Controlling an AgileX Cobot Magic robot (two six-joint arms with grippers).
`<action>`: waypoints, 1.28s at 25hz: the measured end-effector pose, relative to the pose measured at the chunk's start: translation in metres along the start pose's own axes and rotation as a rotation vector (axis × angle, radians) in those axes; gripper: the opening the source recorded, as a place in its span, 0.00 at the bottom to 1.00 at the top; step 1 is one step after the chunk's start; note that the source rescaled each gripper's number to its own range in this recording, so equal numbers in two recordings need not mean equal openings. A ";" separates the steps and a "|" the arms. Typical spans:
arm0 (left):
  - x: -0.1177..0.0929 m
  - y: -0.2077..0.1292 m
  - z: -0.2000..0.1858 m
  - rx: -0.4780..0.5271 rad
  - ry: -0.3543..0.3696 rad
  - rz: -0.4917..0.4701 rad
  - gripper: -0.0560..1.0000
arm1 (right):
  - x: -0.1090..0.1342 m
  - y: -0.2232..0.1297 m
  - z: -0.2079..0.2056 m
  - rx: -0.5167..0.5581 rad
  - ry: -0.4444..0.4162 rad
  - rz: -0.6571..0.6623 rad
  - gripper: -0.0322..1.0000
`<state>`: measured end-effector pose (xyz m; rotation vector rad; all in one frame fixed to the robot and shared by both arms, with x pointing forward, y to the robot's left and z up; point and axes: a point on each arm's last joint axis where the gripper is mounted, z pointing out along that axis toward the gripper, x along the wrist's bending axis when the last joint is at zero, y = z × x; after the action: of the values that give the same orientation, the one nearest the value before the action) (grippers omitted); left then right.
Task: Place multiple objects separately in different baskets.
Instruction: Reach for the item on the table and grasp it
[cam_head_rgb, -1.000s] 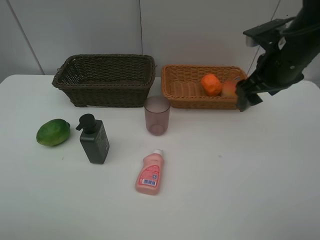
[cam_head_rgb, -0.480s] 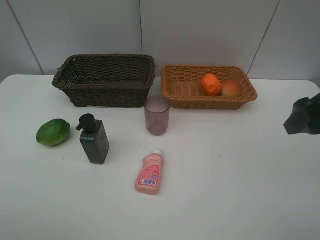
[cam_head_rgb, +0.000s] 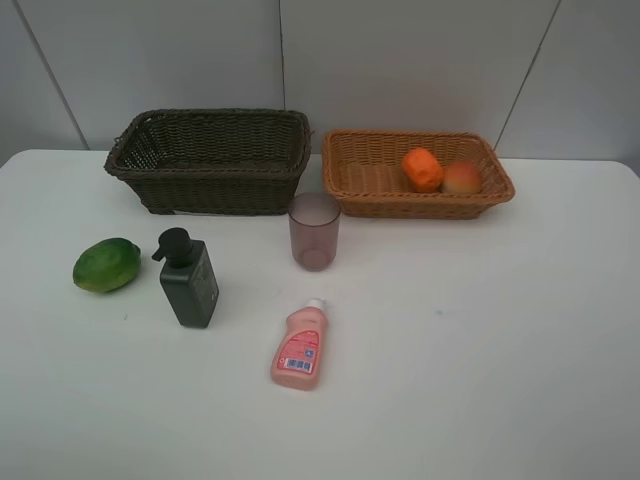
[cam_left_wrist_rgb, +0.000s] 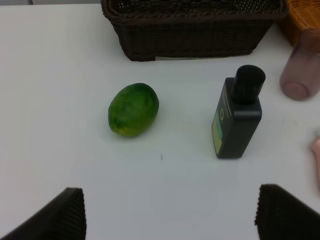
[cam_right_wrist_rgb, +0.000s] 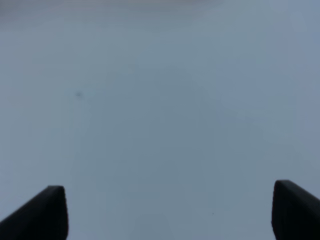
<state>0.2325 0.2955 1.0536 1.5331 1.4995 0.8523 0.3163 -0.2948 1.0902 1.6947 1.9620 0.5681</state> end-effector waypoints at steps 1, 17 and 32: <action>0.000 0.000 0.000 0.000 0.000 0.000 0.90 | 0.000 -0.004 -0.003 0.004 -0.001 0.002 0.67; 0.000 0.000 0.000 0.000 0.000 0.000 0.90 | -0.002 -0.066 -0.061 -0.368 0.035 0.052 0.67; 0.000 0.000 0.000 0.000 0.000 0.000 0.90 | 0.006 -0.089 -0.028 -0.468 0.095 0.064 0.67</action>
<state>0.2325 0.2955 1.0536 1.5331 1.4995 0.8523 0.2289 -0.3013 1.0588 1.4560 1.6677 1.0546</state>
